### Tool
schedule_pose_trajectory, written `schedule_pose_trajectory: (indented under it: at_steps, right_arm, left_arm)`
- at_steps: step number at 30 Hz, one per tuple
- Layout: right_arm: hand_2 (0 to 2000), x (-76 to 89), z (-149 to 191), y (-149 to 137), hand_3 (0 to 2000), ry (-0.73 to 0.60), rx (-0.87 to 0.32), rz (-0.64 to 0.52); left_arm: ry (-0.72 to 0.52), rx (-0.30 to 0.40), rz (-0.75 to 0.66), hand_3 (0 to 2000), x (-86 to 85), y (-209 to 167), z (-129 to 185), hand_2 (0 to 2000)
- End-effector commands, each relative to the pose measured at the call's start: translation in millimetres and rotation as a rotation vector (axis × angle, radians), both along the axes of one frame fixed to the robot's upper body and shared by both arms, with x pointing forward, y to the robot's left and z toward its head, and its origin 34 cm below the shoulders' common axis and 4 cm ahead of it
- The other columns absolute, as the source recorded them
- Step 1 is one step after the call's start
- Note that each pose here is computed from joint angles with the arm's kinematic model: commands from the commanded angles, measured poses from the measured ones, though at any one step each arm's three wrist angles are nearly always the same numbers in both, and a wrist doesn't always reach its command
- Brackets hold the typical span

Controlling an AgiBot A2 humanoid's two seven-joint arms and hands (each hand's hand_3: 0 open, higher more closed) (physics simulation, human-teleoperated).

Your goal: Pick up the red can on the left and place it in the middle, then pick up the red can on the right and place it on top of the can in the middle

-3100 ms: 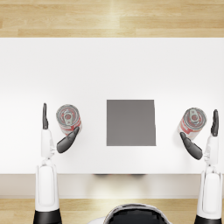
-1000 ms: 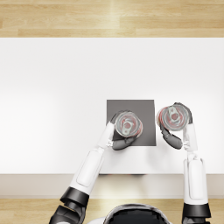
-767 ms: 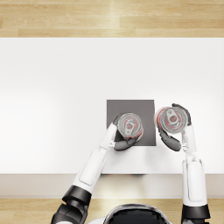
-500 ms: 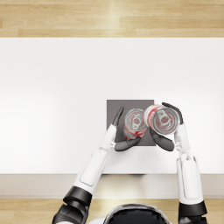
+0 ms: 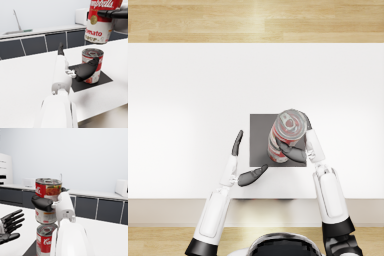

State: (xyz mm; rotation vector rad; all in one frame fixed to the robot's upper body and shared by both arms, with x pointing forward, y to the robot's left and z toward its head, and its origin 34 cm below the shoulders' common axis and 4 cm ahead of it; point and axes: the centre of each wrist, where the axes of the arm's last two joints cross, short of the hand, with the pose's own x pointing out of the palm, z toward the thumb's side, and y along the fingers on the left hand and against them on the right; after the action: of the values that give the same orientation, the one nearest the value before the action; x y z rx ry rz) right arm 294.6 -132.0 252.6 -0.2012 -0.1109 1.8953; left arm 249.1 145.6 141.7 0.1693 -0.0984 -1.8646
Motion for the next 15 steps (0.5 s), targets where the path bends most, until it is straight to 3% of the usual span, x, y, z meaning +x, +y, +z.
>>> schedule_pose_trajectory:
  at_steps: [1,15]
  right_arm:
    - [2000,9.0,2,7,1520,0.015,-0.002,0.011]
    - [2000,11.3,-21,7,1520,0.101,-0.004,0.002]
  left_arm:
    - [-0.033,-0.011,0.062,0,-5.8,19,8,0]
    - [-0.072,-0.042,0.067,0,-8.4,17,20,0]
